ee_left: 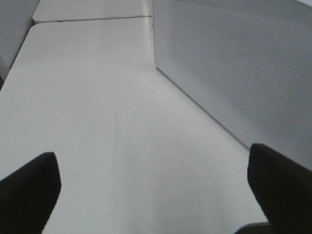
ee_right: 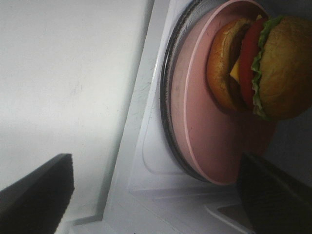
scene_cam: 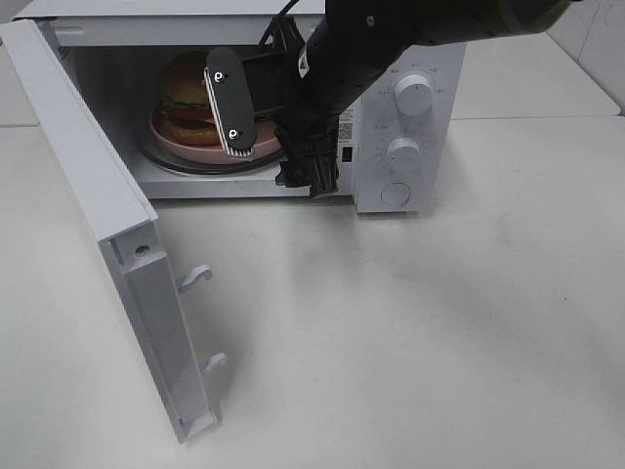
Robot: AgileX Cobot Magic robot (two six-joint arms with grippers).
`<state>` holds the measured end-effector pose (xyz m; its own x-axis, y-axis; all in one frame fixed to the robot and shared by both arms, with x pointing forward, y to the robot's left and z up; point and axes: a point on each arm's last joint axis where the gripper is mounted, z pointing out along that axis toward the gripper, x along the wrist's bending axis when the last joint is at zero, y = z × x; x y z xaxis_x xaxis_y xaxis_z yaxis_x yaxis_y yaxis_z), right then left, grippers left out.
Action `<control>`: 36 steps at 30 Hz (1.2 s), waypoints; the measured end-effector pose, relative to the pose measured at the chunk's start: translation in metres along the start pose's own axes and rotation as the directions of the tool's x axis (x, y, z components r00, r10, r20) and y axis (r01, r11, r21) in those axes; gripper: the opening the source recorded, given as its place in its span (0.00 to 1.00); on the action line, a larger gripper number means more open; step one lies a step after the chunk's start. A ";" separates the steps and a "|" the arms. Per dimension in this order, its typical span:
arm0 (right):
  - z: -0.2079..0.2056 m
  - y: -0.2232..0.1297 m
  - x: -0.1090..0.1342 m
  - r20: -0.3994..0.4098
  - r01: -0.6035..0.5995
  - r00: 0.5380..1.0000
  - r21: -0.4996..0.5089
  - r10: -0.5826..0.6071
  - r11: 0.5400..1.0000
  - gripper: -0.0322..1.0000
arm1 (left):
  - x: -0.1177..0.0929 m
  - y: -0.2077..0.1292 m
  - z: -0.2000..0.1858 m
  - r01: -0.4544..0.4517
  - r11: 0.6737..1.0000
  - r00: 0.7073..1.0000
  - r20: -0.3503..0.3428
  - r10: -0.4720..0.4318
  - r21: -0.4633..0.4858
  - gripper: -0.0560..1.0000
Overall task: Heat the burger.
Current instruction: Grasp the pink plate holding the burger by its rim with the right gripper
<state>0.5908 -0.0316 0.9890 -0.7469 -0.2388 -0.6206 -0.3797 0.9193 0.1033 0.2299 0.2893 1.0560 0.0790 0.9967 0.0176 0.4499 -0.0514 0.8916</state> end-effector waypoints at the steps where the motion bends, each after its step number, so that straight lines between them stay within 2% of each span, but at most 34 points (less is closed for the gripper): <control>1: 0.006 0.001 0.000 -0.006 0.001 1.000 0.002 -0.001 1.000 0.88 | 0.000 0.000 0.000 0.000 1.000 1.000 0.000 0.000 0.000 0.97; 21: 0.070 0.009 -0.009 -0.036 -0.038 0.999 0.016 0.038 0.999 0.85 | 0.000 0.000 0.000 0.000 1.000 1.000 0.000 0.000 0.000 0.97; 26: 0.087 0.012 -0.014 -0.074 -0.104 0.992 0.037 0.106 0.994 0.84 | 0.000 0.000 0.000 0.000 1.000 1.000 0.000 0.000 0.000 0.97; 36: 0.099 0.019 -0.029 -0.056 -0.176 0.983 0.012 0.176 0.984 0.81 | 0.000 0.000 0.000 0.000 1.000 1.000 0.000 0.000 0.000 0.97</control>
<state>0.6589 0.0236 0.9318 -0.8318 -0.0901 -0.5477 -0.2359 0.9506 0.2018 0.2299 0.2893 1.0560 0.0790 0.9967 0.0176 0.4499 -0.0514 0.8916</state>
